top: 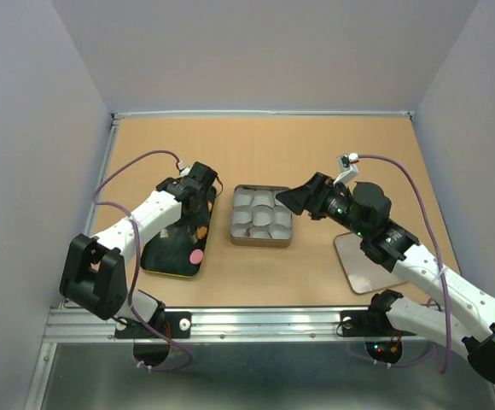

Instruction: Pack the cookies

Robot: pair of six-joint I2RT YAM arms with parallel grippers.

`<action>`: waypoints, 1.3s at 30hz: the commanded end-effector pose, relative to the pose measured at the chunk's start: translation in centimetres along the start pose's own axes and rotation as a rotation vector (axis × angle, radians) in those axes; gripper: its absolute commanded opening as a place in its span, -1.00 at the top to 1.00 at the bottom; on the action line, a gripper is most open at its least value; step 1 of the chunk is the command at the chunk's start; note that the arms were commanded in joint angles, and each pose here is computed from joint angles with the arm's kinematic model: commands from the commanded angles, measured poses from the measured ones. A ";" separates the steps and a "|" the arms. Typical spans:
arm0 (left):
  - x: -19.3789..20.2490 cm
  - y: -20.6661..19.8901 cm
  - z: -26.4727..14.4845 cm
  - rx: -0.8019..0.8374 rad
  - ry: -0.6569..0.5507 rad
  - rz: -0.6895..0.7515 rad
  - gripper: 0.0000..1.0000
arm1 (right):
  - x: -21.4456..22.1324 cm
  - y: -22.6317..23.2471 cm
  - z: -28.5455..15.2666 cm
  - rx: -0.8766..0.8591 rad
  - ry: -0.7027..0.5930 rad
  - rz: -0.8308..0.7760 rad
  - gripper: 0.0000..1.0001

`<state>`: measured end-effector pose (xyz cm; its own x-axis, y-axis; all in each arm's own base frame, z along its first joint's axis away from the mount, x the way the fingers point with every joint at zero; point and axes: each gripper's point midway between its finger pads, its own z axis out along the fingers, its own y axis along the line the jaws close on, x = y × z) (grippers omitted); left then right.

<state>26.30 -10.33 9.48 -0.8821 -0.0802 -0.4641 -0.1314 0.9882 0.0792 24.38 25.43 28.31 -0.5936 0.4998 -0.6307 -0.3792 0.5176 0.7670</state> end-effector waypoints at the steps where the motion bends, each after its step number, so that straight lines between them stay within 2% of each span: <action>1: -1.3 -0.9 -0.7 0.038 -0.017 0.004 -0.09 | -0.1 -0.6 0.1 0.011 -0.014 -0.020 -0.91; 5: -0.8 -1.4 -0.5 0.064 0.010 0.022 -0.09 | -0.1 -0.8 0.0 0.015 -0.016 -0.021 -0.91; 17: 1.1 0.5 1.3 -0.053 0.079 0.071 -0.14 | -0.1 -0.8 -0.2 0.014 -0.019 -0.024 -0.92; 20: 1.1 0.7 1.4 -0.064 0.076 0.074 0.02 | 0.0 -0.9 -0.1 0.019 -0.019 -0.021 -0.92; 25: 0.7 0.5 1.2 -0.056 0.061 0.073 0.50 | 0.0 -1.0 -0.2 0.022 -0.020 -0.015 -0.92; 32: 0.1 0.3 -0.1 -0.020 0.036 0.058 0.64 | 0.0 -0.9 -0.1 0.021 -0.019 -0.012 -0.92; 36: -0.3 -0.5 -1.1 0.045 0.021 0.043 0.58 | 0.1 -0.8 -0.1 0.016 -0.013 -0.009 -0.92; 39: -0.5 -1.5 -2.4 0.134 -0.003 0.038 0.30 | 0.1 -0.8 -0.1 0.015 -0.014 -0.007 -0.92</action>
<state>25.58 -10.81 8.70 -0.9147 -0.0314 -0.4030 -0.0700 0.9942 0.0814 24.48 25.29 28.36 -0.5850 0.5021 -0.6369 -0.3797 0.5243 0.7622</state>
